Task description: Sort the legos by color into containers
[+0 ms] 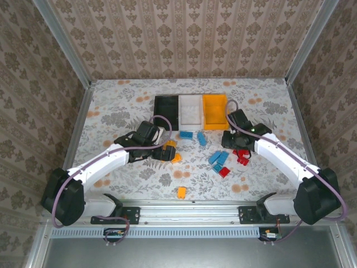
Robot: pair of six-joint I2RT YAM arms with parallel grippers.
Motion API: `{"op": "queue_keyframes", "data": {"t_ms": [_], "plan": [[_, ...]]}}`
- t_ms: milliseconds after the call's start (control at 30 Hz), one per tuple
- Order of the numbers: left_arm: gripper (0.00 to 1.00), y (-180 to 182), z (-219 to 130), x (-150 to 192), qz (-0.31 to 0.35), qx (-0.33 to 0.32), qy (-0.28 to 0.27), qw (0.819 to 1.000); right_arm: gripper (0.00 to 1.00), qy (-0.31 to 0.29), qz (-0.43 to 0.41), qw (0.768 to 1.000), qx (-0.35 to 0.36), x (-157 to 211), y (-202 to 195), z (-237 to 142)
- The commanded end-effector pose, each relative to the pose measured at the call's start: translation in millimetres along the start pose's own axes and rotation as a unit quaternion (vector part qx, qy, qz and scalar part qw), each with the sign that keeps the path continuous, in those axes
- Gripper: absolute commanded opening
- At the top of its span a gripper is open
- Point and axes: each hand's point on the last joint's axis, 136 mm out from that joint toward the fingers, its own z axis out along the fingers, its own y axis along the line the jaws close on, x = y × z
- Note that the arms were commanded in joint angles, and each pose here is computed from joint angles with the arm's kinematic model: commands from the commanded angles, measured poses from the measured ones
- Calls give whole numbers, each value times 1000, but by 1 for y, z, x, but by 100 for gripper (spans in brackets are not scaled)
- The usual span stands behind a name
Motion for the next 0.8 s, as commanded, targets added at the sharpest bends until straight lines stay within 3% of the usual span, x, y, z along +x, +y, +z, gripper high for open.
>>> {"op": "queue_keyframes", "data": {"t_ms": [0, 400, 767], "plan": [[100, -1, -6, -4, -5, 7, -14, 1000, 23, -3, -16, 1000, -9, -25, 17, 0], [100, 27, -22, 5, -39, -1, -28, 999, 24, 8, -39, 999, 5, -120, 50, 79], [100, 43, -20, 8, -63, -4, -26, 998, 30, 37, -26, 999, 24, -137, 34, 138]]}}
